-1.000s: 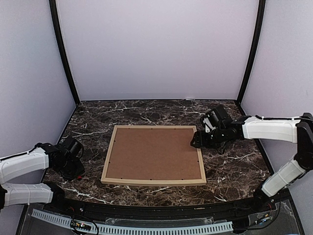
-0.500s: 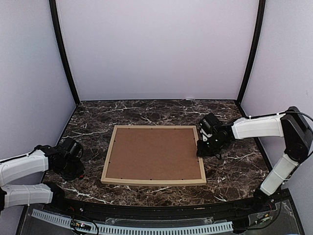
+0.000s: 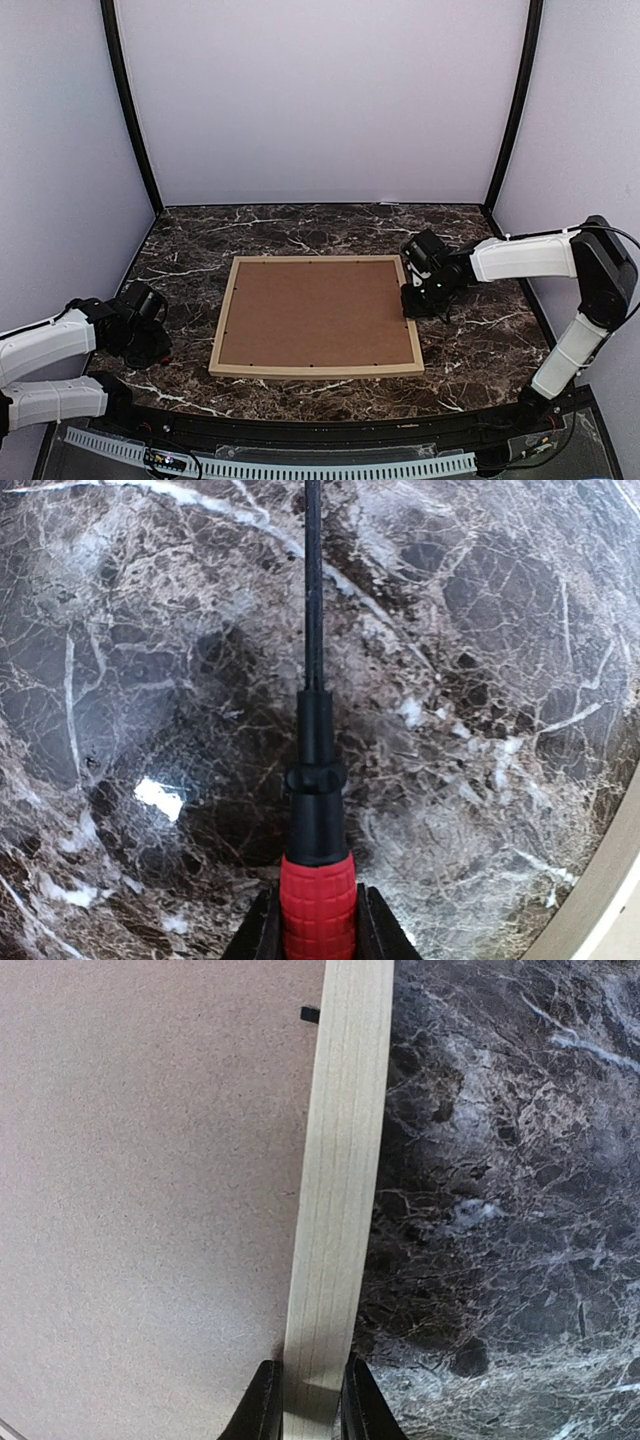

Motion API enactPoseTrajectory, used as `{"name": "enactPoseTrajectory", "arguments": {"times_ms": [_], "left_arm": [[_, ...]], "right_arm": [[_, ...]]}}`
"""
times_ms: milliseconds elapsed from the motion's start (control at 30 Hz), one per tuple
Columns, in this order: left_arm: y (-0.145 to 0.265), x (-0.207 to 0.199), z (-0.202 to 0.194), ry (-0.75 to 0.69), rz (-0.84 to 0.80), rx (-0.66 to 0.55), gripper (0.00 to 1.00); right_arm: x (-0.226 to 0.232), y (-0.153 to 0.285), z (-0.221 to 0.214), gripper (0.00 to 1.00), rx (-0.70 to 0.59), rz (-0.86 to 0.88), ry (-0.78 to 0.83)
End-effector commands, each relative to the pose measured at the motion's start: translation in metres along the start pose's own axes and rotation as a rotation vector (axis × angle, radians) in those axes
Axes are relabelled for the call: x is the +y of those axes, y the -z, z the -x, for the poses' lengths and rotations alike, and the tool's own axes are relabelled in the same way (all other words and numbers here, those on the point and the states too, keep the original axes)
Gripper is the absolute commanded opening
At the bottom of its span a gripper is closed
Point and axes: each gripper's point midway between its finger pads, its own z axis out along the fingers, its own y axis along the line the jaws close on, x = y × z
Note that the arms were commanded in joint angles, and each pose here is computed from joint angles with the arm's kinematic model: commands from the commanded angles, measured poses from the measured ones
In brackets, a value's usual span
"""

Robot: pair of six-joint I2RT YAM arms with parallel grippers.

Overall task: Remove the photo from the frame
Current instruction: Pick up the screwdriver at the corner of the board.

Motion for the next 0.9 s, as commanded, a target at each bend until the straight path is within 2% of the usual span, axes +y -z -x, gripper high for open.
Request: {"name": "enactPoseTrajectory", "arguments": {"times_ms": [0, 467, 600, 767, 867], "left_arm": [[0.004, -0.005, 0.0, 0.017, -0.038, 0.001, 0.0], [0.018, -0.038, -0.002, -0.03, -0.265, 0.01, 0.0], [0.031, -0.062, -0.003, -0.076, -0.427, -0.002, 0.0], [0.057, -0.091, 0.001, -0.162, -0.618, -0.04, 0.0], [0.079, -0.112, 0.002, -0.216, -0.745, -0.053, 0.0]], "right_arm": [[-0.016, -0.002, 0.01, 0.14, -0.015, -0.079, 0.069], [-0.053, 0.002, 0.034, 0.19, -0.042, -0.124, 0.073], [-0.054, 0.013, 0.04, 0.35, -0.062, -0.123, 0.059], [-0.059, 0.046, 0.056, 0.65, -0.124, -0.161, 0.053], [-0.054, 0.071, 0.067, 0.72, -0.18, -0.134, 0.034]]}}
